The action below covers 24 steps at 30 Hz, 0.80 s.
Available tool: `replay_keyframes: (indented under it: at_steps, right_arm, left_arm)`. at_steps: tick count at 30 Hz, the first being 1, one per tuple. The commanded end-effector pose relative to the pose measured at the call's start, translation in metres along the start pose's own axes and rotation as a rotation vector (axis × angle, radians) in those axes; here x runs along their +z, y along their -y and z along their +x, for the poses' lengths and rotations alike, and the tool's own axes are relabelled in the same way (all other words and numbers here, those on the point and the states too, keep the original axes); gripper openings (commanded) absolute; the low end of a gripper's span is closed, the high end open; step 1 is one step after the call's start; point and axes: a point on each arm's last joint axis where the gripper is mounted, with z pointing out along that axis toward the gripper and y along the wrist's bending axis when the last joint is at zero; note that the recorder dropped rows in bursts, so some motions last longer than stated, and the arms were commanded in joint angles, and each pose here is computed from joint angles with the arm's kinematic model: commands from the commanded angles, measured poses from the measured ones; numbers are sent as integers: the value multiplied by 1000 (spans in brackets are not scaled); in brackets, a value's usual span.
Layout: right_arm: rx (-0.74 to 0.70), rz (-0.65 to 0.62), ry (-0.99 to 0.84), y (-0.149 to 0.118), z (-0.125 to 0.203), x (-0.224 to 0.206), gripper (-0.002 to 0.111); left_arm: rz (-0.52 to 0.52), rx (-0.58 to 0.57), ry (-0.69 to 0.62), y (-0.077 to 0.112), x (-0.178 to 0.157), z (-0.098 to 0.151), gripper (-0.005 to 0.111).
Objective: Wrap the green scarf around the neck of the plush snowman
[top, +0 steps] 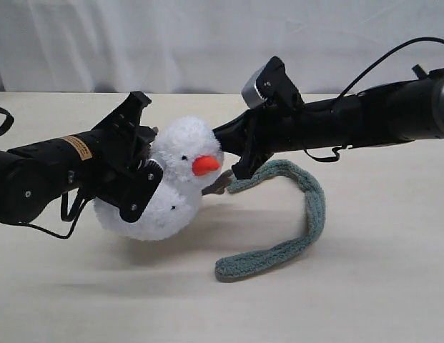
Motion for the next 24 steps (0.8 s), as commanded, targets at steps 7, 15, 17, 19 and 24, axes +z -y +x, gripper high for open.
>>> replay_keyframes:
  at_steps: [7,15,17,19,24]
  right_arm:
    - [-41,-118,94,-26,-40,-22,4]
    - [6,-111,38,-25,-35,-21,4]
    - [15,-112,35,-25,-35,-21,4]
    - [17,-106,33,-25,-35,-21,4]
    - [-16,-59,-21,-21,-30,-21,8]
  left_arm:
    - [-167,-700,-20,-11,7,5,0]
    - [42,-814,87,16,21,-16,0]
    - [47,-832,86,18,24,-17,0]
    - [44,-802,87,19,24,-17,0]
    - [-33,-661,45,14,24,-11,0]
